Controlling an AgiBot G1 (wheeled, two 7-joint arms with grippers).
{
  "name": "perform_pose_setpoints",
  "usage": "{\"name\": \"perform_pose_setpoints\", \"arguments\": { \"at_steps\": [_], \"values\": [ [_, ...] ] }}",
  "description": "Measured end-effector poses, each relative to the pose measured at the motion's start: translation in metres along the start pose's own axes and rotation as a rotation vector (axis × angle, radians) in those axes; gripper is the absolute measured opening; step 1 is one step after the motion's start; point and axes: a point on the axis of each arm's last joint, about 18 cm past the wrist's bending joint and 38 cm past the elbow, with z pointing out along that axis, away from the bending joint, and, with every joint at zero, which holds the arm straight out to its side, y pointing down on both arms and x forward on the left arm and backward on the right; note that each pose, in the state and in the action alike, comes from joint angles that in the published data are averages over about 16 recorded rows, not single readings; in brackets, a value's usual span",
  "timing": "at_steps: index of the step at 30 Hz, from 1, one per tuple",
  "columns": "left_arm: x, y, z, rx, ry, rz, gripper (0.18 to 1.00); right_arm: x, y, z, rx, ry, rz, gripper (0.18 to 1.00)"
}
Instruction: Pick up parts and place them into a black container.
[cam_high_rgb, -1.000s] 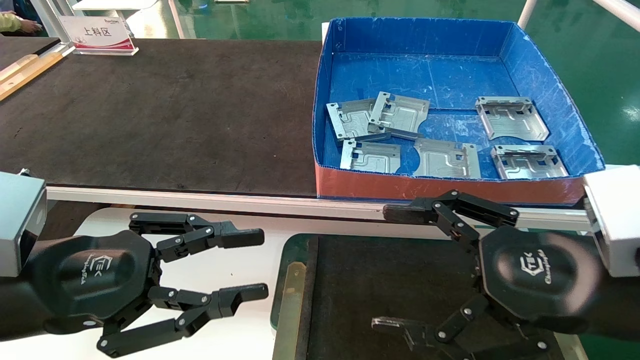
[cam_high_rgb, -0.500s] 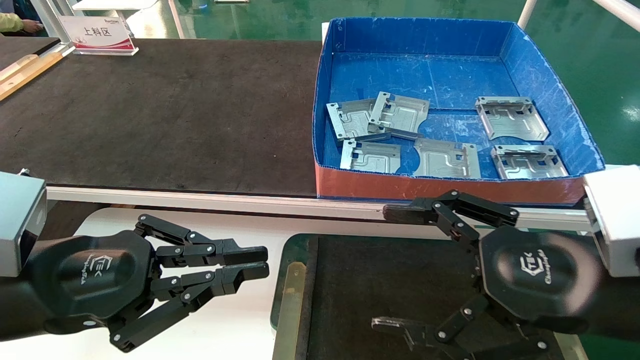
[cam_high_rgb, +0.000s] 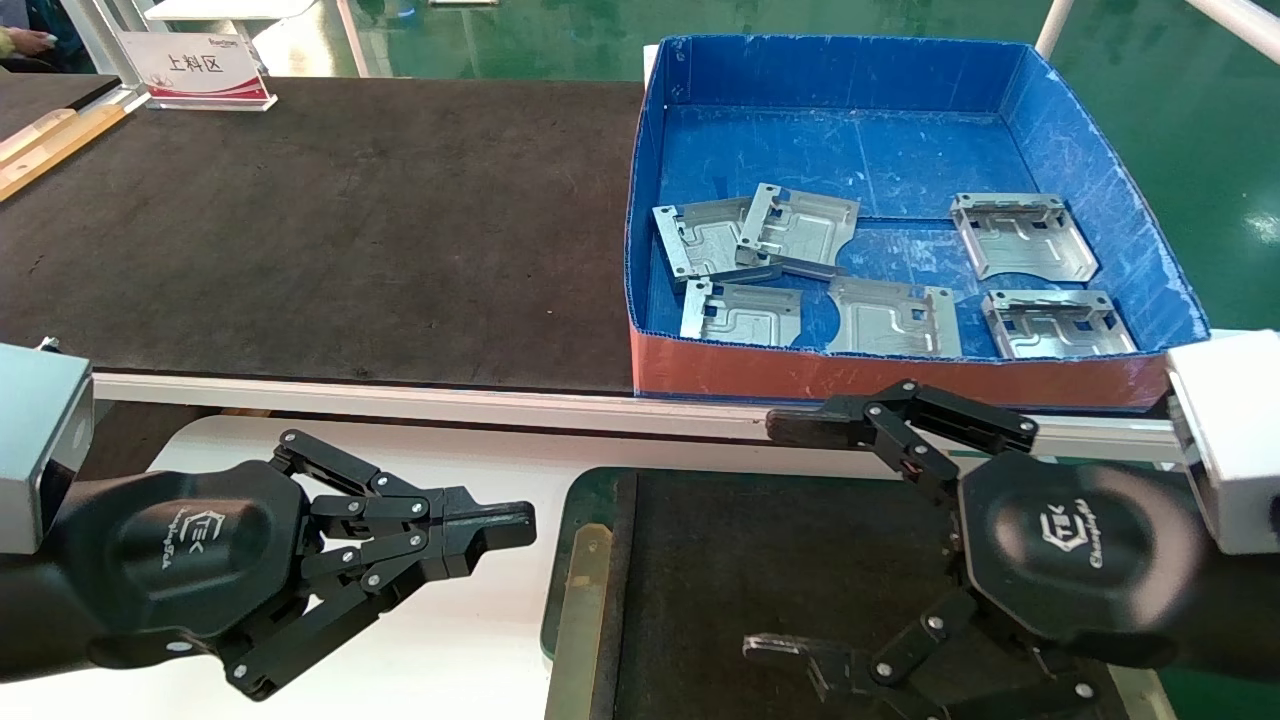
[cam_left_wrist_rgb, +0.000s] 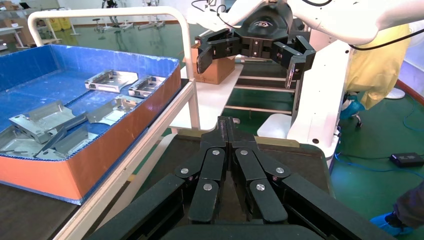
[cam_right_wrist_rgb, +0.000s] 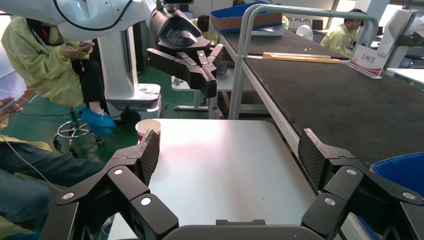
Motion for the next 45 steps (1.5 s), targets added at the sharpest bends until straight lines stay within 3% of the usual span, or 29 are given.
{"name": "perform_pose_setpoints", "arguments": {
  "at_steps": [11, 18, 32, 45],
  "values": [
    [0.0, 0.0, 0.0, 0.0, 0.0, 0.0, 0.245, 0.007, -0.001, -0.002, -0.005, 0.01, -0.013, 1.0],
    [0.0, 0.0, 0.0, 0.0, 0.0, 0.0, 0.328, 0.037, 0.002, -0.013, -0.017, 0.082, -0.027, 1.0],
    [0.0, 0.0, 0.0, 0.0, 0.0, 0.0, 0.633, 0.144, 0.016, -0.052, -0.081, 0.437, -0.049, 1.0],
    [0.0, 0.0, 0.0, 0.0, 0.0, 0.0, 0.902, 0.234, 0.027, -0.075, -0.191, 0.822, -0.039, 1.0]
  ]
}}
